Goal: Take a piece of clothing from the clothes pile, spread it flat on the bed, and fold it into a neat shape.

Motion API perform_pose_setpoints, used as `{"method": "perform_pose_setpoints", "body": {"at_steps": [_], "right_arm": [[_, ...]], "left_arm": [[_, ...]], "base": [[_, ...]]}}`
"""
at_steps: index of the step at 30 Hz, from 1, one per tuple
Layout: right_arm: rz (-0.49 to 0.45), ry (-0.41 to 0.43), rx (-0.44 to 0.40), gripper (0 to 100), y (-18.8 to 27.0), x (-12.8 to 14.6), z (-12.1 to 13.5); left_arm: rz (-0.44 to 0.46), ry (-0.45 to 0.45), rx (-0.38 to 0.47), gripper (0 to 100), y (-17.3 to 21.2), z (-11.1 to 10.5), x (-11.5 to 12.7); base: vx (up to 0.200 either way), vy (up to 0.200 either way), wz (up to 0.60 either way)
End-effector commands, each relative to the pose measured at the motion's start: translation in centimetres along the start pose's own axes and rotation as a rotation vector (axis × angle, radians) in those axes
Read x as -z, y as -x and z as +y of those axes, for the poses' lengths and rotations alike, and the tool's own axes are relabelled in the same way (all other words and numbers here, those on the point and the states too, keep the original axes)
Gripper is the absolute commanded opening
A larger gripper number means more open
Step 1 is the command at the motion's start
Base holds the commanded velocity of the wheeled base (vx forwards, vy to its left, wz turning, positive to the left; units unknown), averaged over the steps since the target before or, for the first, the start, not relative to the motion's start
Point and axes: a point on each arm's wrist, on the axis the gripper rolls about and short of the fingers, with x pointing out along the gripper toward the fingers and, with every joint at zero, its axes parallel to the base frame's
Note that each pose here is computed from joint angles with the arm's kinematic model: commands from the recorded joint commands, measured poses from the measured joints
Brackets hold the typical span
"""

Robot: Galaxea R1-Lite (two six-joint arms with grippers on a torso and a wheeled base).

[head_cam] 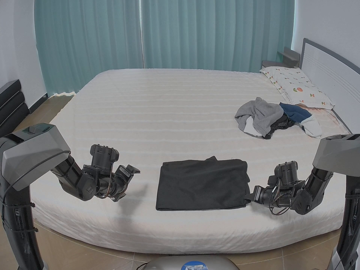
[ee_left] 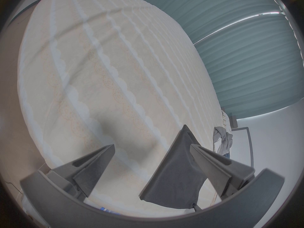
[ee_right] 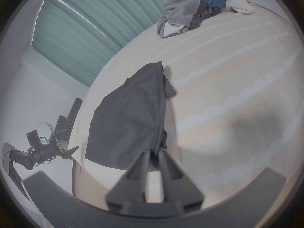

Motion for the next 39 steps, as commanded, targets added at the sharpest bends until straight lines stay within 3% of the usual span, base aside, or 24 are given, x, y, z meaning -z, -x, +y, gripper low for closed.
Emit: {"method": "perform_pose_setpoints", "body": {"at_steps": [1,17,21,22,29,31,36,39], "right_arm": [[0.015,0.000,0.008,0,-0.1,0.3,-0.1],[0.033,0.029,0.030,0,1.3,0.1,0.0],[0.044,0.071,0.037,0,1.4,0.4,-0.2],[0.048,0.077,0.039,100,1.3,0.5,-0.3],[-0.006,0.067,0.030,100,1.7,-0.8,-0.6],[-0.064,0.053,0.005,100,1.3,-2.0,-0.4],[-0.128,-0.044,-0.033,100,0.4,-3.3,-0.1],[-0.175,-0.162,-0.061,100,-0.7,-4.8,-0.1]], "left_arm": [[0.001,0.000,0.000,100,0.0,0.0,0.0],[0.001,0.000,-0.002,100,0.0,0.0,0.0],[-0.002,0.001,0.000,100,0.0,0.0,0.0],[0.000,0.001,-0.001,100,0.0,0.0,0.0],[0.000,0.001,-0.001,100,0.0,0.0,0.0],[0.000,0.000,0.001,100,-0.1,0.0,0.0],[-0.002,0.001,-0.001,100,0.0,0.0,0.0],[-0.008,0.004,-0.002,100,0.0,0.0,0.0]], "base": [[0.000,0.000,0.00],[0.000,0.000,0.00],[0.000,0.000,0.00],[0.000,0.000,0.00],[0.000,0.000,0.00],[0.000,0.000,0.00],[0.000,0.000,0.00],[0.000,0.000,0.00]]}}
